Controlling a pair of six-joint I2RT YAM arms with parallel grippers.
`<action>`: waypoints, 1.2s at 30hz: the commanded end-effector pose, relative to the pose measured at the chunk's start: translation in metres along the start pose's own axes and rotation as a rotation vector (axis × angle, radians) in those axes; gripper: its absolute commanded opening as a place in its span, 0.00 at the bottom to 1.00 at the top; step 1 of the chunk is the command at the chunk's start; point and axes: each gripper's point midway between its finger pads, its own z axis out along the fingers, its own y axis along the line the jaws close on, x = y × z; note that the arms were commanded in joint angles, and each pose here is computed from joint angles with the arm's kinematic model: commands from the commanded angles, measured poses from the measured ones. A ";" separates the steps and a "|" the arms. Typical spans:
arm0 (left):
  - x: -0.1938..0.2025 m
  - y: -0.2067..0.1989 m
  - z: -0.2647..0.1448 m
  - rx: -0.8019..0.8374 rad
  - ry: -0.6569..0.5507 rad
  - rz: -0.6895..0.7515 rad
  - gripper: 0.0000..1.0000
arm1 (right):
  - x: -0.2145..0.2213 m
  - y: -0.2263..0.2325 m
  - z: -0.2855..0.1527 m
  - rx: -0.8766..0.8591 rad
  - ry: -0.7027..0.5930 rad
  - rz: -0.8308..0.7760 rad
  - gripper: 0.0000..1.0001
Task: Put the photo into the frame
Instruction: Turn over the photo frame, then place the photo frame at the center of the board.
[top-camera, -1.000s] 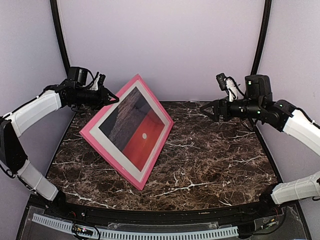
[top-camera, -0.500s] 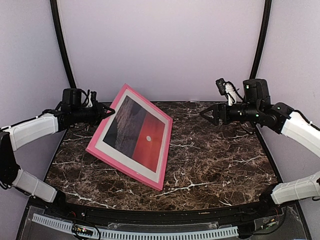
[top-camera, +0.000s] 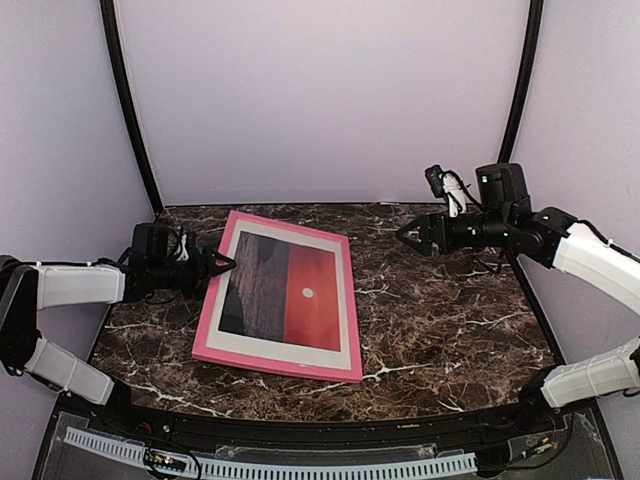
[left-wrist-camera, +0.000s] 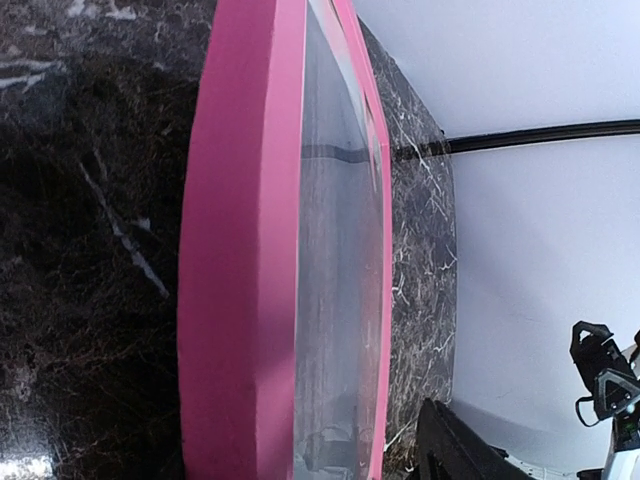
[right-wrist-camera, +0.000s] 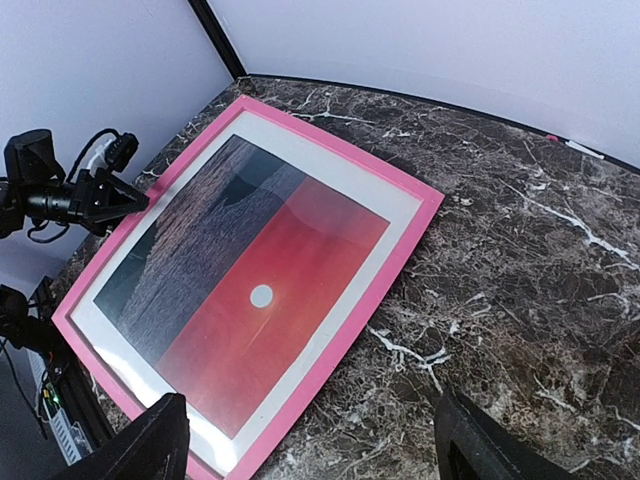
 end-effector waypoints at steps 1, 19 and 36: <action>0.007 -0.011 0.002 0.102 0.000 0.027 0.71 | -0.004 0.000 0.004 -0.017 -0.026 0.015 0.85; 0.101 0.026 0.038 -0.003 0.200 0.020 0.82 | 0.081 -0.032 0.025 0.093 0.169 0.246 0.85; 0.157 0.057 0.008 -0.191 0.310 0.082 0.94 | 0.150 -0.039 0.035 0.186 0.333 0.327 0.84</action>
